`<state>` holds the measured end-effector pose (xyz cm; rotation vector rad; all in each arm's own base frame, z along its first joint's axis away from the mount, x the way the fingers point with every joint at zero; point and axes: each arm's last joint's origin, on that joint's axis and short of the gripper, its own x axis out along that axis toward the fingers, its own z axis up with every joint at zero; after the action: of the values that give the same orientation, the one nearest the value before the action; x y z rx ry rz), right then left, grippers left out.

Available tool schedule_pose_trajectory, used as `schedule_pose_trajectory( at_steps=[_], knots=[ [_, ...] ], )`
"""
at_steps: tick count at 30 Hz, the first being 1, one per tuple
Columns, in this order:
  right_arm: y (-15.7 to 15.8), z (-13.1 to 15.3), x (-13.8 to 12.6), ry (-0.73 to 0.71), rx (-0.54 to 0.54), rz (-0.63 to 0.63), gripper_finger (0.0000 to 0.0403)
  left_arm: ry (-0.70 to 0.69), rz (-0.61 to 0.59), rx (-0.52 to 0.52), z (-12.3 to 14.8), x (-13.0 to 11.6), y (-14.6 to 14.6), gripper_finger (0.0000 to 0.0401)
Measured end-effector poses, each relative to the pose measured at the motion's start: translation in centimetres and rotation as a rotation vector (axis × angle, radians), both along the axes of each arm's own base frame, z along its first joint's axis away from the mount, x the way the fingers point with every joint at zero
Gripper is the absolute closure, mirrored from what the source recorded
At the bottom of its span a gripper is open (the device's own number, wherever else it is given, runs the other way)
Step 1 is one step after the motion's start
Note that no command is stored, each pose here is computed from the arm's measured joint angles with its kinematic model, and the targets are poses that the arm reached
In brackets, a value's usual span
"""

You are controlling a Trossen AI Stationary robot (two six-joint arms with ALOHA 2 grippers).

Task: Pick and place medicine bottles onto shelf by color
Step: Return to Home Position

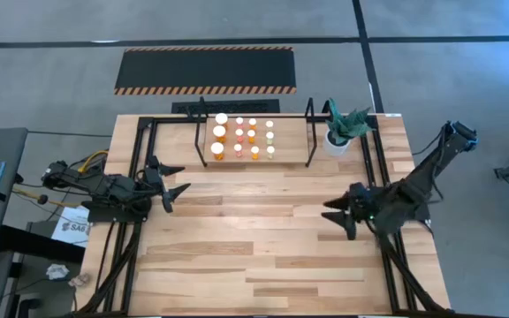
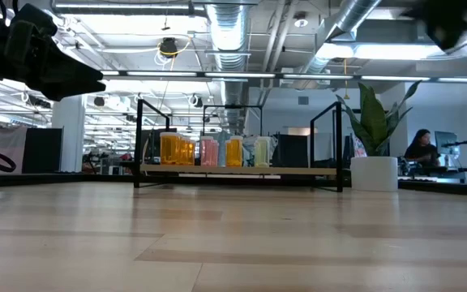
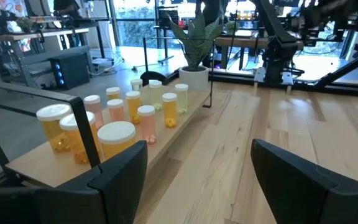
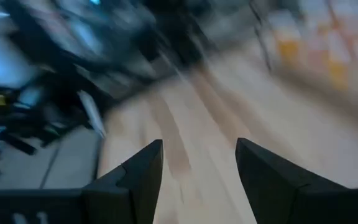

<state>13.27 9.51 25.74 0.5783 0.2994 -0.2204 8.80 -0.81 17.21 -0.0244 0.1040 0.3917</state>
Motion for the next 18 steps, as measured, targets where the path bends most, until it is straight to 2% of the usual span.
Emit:
schedule_pose_trajectory(
  at_steps=[6,9,12,15,18],
  knots=[
    [-1.4,2.7,0.3,-0.391,-0.412,0.128,0.0178,0.000,0.000,0.000,0.0,0.0,0.0,0.0128],
    [-2.7,3.4,0.3,-0.518,-0.528,0.106,0.0178,0.000,0.000,0.000,0.0,0.0,0.0,0.0128],
    [-4.4,2.9,0.4,-0.543,-0.548,-0.016,0.0178,0.000,0.000,0.000,0.0,0.0,0.0,0.0128],
    [-6.3,1.9,0.6,-0.529,-0.486,-0.125,0.0178,0.000,0.000,0.000,0.0,0.0,0.0,0.0128],
    [-7.7,0.7,0.5,-0.528,-0.433,-0.174,0.0178,0.001,0.000,0.000,0.0,0.0,0.0,0.0128]
  ],
)
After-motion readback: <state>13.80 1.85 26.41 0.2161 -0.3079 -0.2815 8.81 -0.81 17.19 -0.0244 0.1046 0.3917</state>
